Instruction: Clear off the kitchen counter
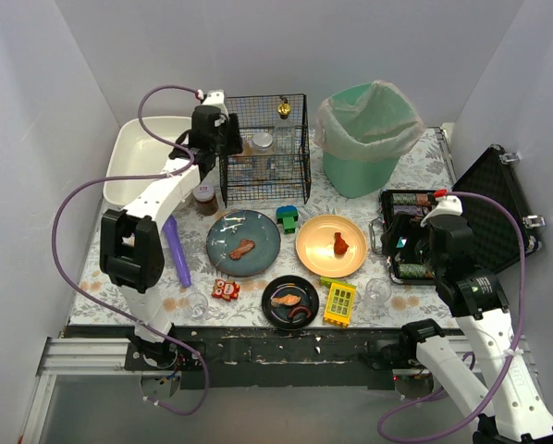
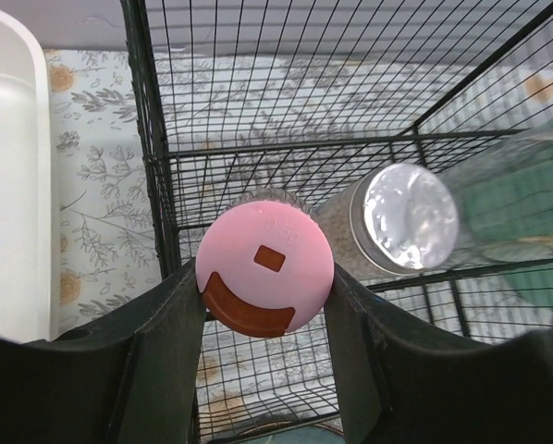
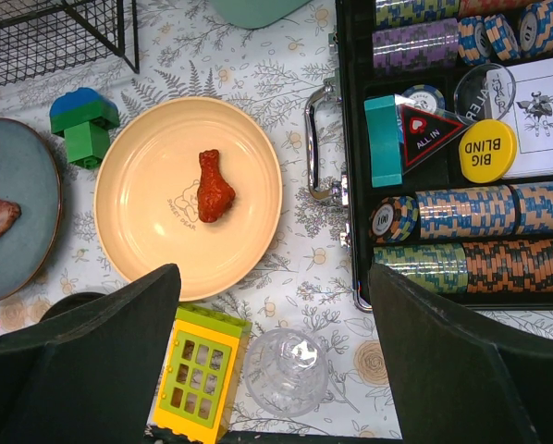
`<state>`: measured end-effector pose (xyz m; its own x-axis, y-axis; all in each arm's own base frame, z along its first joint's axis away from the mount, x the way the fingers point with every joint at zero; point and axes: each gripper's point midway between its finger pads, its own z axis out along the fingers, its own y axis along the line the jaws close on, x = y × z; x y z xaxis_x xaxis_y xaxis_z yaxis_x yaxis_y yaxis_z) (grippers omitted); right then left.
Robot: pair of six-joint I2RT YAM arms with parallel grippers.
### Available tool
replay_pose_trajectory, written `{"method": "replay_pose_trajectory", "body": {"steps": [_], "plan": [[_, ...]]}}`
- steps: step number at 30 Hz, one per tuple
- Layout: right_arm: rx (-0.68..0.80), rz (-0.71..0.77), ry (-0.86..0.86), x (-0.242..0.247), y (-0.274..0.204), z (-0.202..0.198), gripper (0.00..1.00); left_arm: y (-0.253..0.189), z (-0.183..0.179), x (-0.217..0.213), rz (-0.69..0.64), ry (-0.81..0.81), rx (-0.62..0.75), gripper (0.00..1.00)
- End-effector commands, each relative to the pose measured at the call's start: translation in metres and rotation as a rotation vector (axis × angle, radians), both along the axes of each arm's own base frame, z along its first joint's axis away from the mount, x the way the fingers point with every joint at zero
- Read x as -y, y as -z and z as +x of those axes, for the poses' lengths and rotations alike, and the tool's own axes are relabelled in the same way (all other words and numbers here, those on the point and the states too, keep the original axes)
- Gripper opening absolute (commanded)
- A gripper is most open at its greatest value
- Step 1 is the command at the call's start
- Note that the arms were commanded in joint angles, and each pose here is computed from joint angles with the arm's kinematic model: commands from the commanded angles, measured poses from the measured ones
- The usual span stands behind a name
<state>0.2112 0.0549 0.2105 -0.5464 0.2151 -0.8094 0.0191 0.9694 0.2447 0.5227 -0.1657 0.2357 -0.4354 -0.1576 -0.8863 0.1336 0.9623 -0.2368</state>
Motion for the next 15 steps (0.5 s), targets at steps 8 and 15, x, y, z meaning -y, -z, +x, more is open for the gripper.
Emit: {"method": "replay_pose_trajectory", "body": {"steps": [8,15], "plan": [[0.028,-0.003,0.012,0.001,-0.005,0.007,0.91,0.031,0.011,-0.001,0.261,-0.086,0.004,0.05],[0.035,-0.007,0.017,0.003,-0.007,0.007,0.91,0.061,0.011,0.000,0.296,-0.089,-0.068,0.42]]}}
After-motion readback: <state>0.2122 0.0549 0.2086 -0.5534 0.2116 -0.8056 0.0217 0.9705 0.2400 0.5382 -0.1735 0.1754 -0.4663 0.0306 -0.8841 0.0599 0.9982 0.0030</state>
